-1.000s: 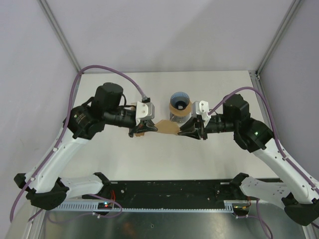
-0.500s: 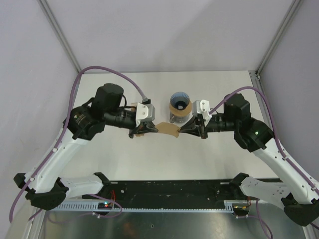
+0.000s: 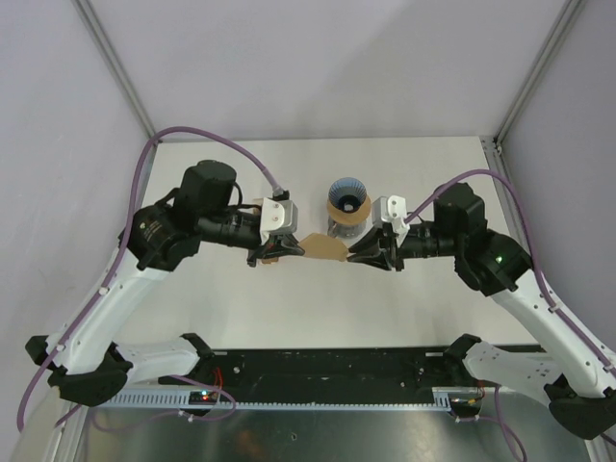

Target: Place the coffee filter in the dripper

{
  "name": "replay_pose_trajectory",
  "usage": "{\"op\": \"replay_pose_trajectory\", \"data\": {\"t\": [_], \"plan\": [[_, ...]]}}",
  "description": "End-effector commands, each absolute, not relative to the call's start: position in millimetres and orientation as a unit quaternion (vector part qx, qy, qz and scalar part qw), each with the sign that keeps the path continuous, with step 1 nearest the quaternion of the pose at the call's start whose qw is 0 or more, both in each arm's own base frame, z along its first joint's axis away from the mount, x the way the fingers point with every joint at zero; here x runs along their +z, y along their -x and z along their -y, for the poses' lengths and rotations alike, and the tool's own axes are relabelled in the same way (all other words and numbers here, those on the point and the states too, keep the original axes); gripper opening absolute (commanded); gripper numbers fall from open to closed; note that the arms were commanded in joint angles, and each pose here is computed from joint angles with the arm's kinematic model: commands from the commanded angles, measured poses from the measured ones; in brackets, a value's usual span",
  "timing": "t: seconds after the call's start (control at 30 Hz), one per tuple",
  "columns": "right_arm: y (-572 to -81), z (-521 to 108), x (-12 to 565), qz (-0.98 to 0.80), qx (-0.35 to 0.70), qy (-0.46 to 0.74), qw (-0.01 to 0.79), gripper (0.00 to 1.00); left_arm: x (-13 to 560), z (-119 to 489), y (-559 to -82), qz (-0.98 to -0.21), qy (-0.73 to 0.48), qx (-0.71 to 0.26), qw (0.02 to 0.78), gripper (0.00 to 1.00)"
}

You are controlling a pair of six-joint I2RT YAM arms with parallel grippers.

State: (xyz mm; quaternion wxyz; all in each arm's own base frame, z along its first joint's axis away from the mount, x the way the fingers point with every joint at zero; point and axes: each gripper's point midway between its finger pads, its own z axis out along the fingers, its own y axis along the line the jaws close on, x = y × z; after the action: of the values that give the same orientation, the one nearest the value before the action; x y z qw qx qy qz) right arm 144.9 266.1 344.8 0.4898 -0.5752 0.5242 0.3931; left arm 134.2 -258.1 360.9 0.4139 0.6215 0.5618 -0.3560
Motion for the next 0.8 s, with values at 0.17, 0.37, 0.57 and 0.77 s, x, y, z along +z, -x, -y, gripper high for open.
{"op": "replay_pose_trajectory", "data": {"t": [0.17, 0.37, 0.57, 0.77], "plan": [[-142.2, -254.8, 357.9, -0.512, 0.389, 0.572, 0.509, 0.25, 379.2, 257.8, -127.8, -0.534, -0.629, -0.36, 0.435, 0.0], [-131.5, -257.3, 368.8, -0.491, 0.41, 0.574, 0.512, 0.35, 379.0, 257.7, -128.2, -0.535, -0.629, -0.359, 0.435, 0.0], [-127.1, -262.2, 381.1, -0.477, 0.416, 0.568, 0.526, 0.34, 378.4, 257.7, -127.8, -0.535, -0.629, -0.36, 0.435, 0.0], [-129.7, -268.3, 378.1, -0.479, 0.42, 0.569, 0.52, 0.27, 380.3, 257.3, -127.7, -0.534, -0.629, -0.359, 0.437, 0.0]]}}
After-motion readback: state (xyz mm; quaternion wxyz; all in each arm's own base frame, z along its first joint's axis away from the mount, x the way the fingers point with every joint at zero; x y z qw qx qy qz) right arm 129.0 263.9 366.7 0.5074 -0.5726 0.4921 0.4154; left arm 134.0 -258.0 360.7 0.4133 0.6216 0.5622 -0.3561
